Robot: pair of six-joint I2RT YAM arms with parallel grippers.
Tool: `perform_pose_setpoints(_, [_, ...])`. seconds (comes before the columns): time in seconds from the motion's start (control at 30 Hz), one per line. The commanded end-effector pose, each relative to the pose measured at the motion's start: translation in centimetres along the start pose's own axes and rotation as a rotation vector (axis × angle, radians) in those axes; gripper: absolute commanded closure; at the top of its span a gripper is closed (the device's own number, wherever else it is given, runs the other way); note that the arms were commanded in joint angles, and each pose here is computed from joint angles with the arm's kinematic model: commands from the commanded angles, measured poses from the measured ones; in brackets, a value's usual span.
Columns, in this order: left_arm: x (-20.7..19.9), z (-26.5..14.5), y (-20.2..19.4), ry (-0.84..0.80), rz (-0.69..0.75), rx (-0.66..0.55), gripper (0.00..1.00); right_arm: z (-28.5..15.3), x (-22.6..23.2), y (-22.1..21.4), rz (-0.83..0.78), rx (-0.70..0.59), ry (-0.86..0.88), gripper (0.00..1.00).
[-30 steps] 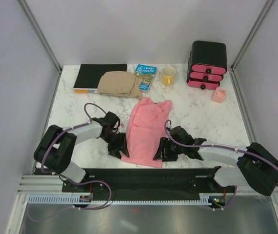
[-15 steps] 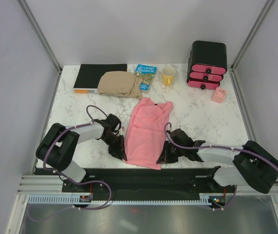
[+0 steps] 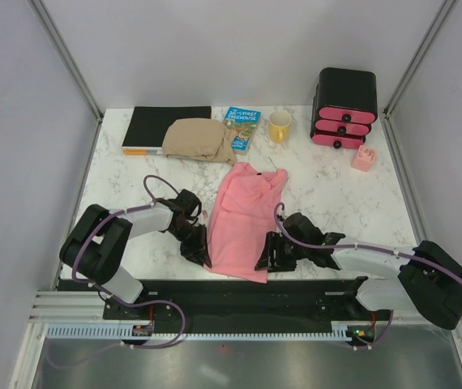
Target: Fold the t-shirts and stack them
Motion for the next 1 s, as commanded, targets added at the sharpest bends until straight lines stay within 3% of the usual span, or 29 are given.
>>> perform_pose_setpoints(0.0, [1.0, 0.7, 0.8, 0.053, 0.006, -0.048, 0.76, -0.3, -4.9, -3.9, 0.023, 0.088, -0.199, 0.39])
perform_pose_setpoints(0.3, [0.9, 0.7, 0.8, 0.051, 0.009, -0.044, 0.76, -0.7, -6.1, -6.2, 0.05, 0.11, -0.194, 0.4])
perform_pose_setpoints(0.73, [0.8, 0.4, 0.9, 0.047, 0.016, -0.065, 0.77, 0.9, -5.9, -6.1, 0.056, 0.149, -0.178, 0.41])
perform_pose_setpoints(0.83, [0.7, 0.3, 1.0, 0.045, 0.018, -0.071, 0.77, 1.5, -6.2, -6.8, 0.07, 0.188, -0.177, 0.48])
perform_pose_setpoints(0.87, [0.7, 0.3, 0.9, 0.046, 0.016, -0.07, 0.77, 1.7, -6.1, -6.6, 0.065, 0.178, -0.166, 0.64])
perform_pose_setpoints(0.97, [0.7, 0.3, 0.9, 0.045, 0.018, -0.071, 0.8, 1.7, -6.2, -6.6, 0.063, 0.179, -0.18, 0.9])
Point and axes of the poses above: each gripper's point midway between its finger pads, its own z axis out along the fingers, its own x axis along the line the jaws close on, y = z × x, the point moved 3 cm from there along -z, back along the fingers, and after that the axes turned 14 degrees about -z, right-handed, at the moved point
